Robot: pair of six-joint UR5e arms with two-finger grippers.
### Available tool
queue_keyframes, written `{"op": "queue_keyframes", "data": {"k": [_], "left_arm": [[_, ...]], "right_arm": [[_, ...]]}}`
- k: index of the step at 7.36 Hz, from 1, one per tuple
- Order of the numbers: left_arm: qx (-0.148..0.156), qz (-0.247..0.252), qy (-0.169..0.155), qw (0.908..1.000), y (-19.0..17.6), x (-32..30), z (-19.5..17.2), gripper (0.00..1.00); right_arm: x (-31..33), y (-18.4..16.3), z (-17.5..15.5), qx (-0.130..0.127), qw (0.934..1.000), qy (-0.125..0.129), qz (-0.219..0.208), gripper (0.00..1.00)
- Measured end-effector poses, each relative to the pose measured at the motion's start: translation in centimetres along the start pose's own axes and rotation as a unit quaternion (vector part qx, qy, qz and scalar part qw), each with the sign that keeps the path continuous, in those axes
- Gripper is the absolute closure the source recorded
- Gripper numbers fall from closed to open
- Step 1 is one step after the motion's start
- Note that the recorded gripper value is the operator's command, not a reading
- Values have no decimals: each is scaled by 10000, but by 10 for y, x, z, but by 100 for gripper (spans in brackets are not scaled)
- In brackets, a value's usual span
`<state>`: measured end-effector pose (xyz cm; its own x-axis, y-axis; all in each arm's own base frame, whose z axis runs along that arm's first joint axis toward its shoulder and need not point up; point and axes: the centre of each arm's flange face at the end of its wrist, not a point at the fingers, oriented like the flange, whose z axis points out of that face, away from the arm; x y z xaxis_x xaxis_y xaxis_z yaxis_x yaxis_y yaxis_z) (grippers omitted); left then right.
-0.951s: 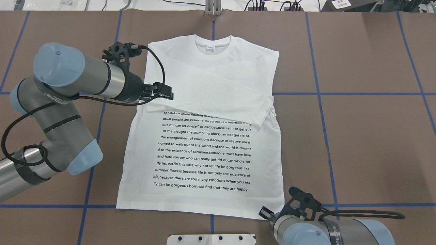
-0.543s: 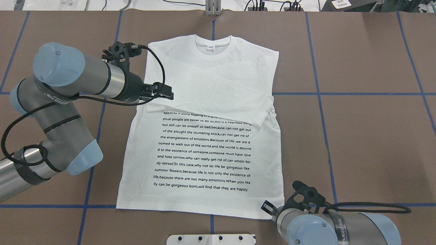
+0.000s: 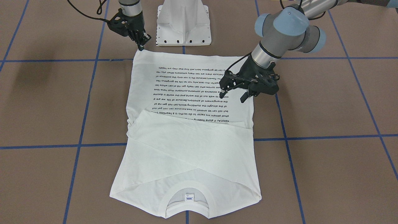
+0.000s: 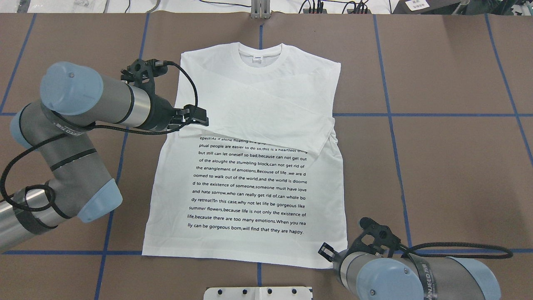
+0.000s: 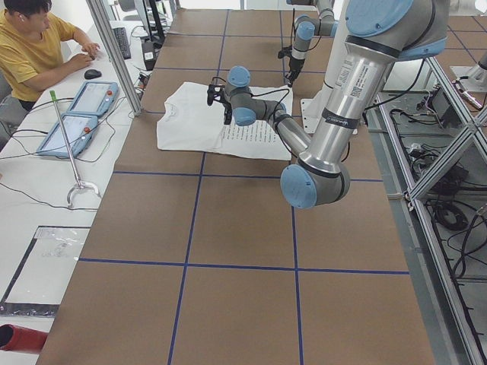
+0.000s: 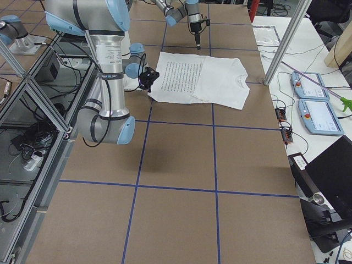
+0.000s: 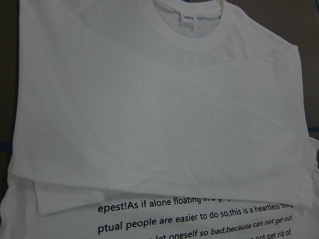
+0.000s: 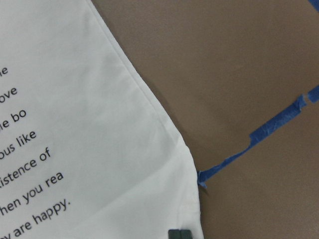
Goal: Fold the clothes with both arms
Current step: 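Move the left gripper to the hem corner nearest the robot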
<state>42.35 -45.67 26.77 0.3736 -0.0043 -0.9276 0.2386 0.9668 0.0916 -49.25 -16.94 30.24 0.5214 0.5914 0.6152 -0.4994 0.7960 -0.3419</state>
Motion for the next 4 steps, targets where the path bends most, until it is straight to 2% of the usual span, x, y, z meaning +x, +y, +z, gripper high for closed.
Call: {"op": "queue_keyframes", "data": {"k": [2,4], "left_arm": [[49,-173,-586,9981,48,4,-4,5],[-96,-417,-1055,9935,98,-2,-18,5]], "right_arm": [[-2,-5,-3,30,10000,-38,38,100],[-5,-7,-7,15,9999,-78,63,100]]}}
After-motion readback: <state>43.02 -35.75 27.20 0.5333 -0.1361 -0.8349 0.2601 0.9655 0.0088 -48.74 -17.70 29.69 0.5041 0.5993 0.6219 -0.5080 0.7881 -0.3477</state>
